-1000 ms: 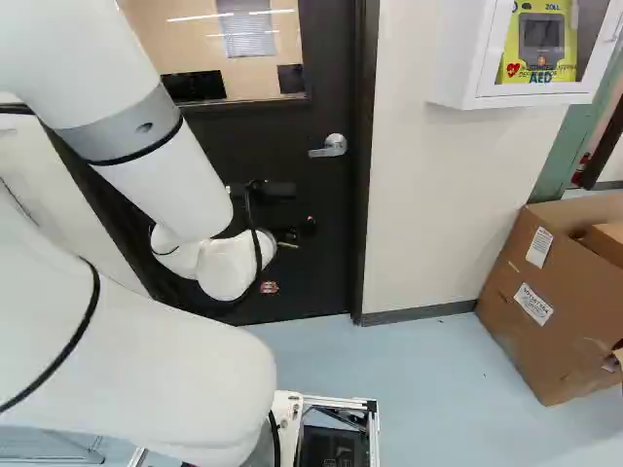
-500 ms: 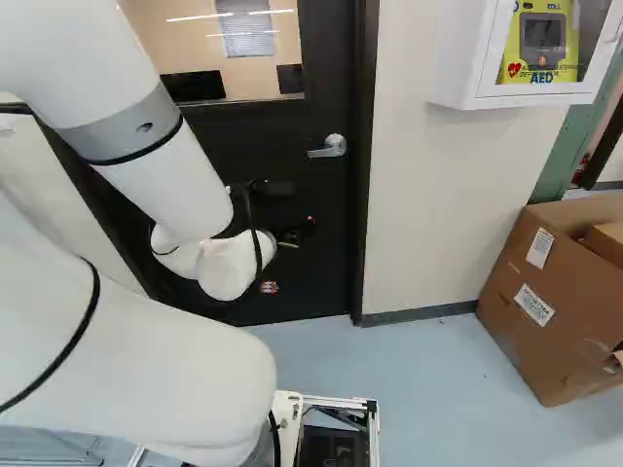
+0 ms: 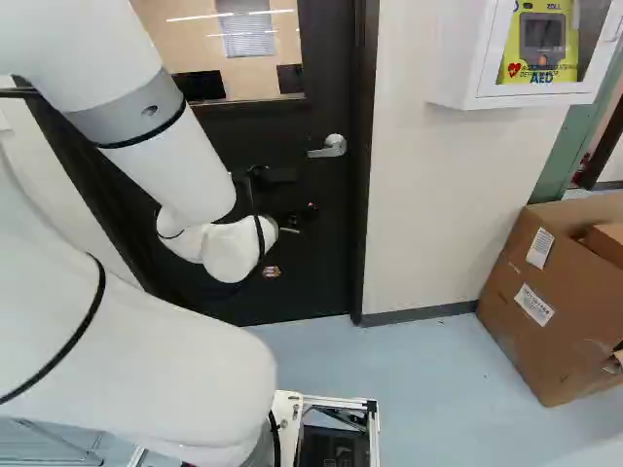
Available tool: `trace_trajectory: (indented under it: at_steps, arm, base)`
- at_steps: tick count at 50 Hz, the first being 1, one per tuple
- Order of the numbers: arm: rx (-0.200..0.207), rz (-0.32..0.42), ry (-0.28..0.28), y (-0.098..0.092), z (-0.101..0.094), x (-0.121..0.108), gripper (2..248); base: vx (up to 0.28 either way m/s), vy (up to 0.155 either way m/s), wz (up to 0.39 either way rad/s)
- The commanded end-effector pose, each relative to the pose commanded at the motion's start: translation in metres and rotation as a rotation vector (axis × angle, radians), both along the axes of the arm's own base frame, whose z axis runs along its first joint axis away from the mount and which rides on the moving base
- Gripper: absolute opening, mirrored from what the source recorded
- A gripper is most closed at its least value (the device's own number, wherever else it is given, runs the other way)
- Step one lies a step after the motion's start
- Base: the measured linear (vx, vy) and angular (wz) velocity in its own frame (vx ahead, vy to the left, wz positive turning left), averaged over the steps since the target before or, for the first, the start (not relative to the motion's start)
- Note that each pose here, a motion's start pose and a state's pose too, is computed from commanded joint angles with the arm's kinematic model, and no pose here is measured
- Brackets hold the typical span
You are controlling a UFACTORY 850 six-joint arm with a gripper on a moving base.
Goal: Open the door and move inside
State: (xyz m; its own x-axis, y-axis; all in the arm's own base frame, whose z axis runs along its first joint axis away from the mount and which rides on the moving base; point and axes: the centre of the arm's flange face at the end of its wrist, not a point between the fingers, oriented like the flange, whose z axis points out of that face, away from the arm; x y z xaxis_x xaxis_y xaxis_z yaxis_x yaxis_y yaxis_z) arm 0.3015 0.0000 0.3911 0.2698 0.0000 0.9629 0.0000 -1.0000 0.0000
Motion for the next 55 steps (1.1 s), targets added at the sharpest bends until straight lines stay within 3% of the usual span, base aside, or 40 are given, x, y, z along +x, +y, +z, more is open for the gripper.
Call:
trace_trajectory:
  at_steps: [25, 55]
  arm:
    - [0.000, 0.000, -0.060, 0.000, 0.026, 0.027, 247]
    - [0.000, 0.000, -0.134, 0.000, 0.057, 0.044, 247]
  base:
    - [0.000, 0.000, 0.000]
    - [0.000, 0.000, 0.000]
